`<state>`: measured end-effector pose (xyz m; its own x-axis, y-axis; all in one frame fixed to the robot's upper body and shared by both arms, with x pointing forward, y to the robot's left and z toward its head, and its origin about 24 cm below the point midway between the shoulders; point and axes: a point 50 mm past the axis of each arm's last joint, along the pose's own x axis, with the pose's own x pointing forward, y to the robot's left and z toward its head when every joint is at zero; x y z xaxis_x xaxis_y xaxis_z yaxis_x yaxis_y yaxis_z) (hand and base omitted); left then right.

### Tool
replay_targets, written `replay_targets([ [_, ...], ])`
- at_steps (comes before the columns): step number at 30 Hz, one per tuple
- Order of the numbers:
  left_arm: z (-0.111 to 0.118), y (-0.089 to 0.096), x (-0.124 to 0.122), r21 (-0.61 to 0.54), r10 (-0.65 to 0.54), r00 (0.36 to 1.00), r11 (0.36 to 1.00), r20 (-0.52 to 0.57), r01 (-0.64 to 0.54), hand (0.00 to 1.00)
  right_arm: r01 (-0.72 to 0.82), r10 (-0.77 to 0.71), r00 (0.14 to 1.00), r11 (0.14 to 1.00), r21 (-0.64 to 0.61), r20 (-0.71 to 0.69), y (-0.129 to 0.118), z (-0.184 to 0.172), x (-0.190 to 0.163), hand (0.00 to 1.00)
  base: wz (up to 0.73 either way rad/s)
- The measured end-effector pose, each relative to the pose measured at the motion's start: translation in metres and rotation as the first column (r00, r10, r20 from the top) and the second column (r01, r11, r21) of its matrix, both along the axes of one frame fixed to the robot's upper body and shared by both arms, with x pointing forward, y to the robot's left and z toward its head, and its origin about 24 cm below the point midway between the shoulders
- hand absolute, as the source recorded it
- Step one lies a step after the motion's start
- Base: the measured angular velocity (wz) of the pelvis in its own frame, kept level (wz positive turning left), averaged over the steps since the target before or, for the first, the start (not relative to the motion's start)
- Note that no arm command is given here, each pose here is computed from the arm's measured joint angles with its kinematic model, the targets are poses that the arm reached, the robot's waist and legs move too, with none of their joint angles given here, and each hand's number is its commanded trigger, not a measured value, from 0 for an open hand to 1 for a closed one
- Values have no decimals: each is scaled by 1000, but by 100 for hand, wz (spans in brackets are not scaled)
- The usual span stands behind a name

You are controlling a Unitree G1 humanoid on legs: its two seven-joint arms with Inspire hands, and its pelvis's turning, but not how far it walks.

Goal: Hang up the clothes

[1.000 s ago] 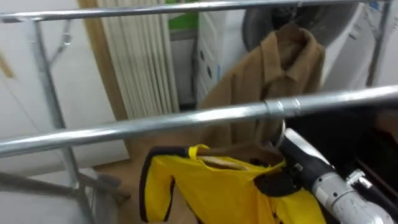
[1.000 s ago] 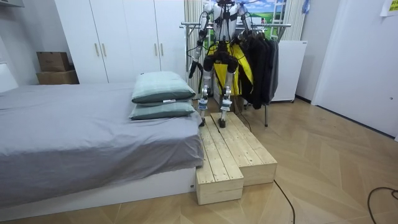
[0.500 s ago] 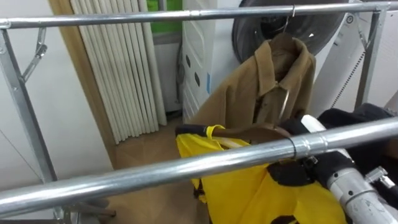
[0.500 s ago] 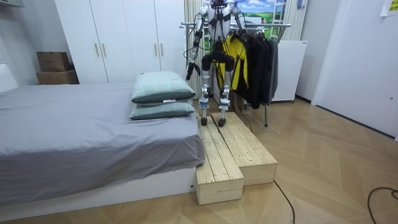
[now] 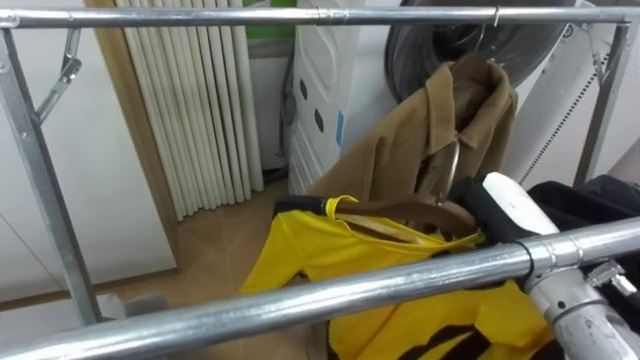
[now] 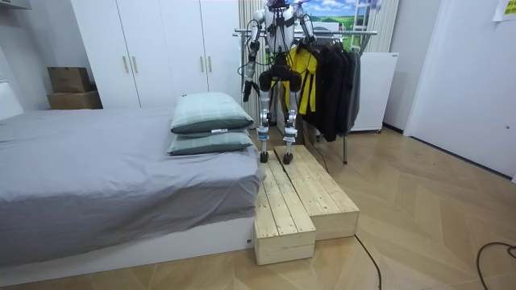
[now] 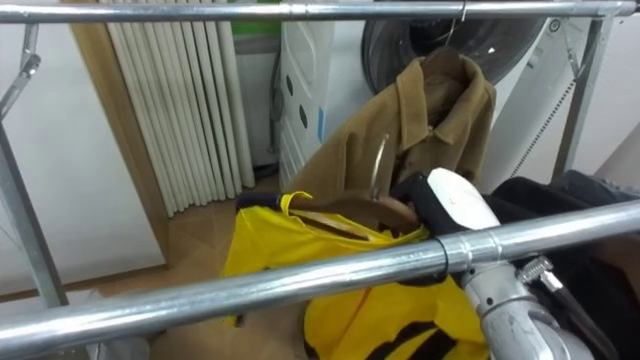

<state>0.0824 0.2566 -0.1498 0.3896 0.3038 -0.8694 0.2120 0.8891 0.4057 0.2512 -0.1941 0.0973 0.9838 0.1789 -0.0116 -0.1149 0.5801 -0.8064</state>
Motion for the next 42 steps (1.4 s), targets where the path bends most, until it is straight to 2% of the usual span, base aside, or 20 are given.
replay_targets([
  [11, -6, -3, -23, 22, -21, 997, 1000, -74, 23, 0, 41, -48, 981, 998, -38, -190, -3, -46, -13, 100, 2],
  [19, -7, -3, -26, 24, -22, 996, 999, -82, 24, 0, 75, -83, 974, 996, -49, -211, -4, -61, -13, 100, 2],
  [25, -6, -4, -22, 42, -22, 998, 999, -65, 25, 0, 72, -98, 976, 988, -135, -193, 5, -72, -19, 100, 6],
  [29, -6, -3, -21, 58, -19, 998, 998, -61, 22, 0, 81, -119, 978, 975, -207, -174, 5, -83, -23, 100, 4],
  [33, -7, -4, -28, 75, -20, 997, 997, -72, 25, 0, 118, -153, 983, 948, -295, -98, 2, -90, -30, 100, 0],
  [38, -7, -4, -32, 83, -11, 998, 996, -70, 17, 0, 181, -179, 983, 938, -294, 35, -2, -89, -34, 100, -6],
  [42, -7, -7, -26, 69, -21, 999, 997, -41, 23, 0, 204, -170, 976, 929, -308, 134, -1, -88, -40, 100, 7],
])
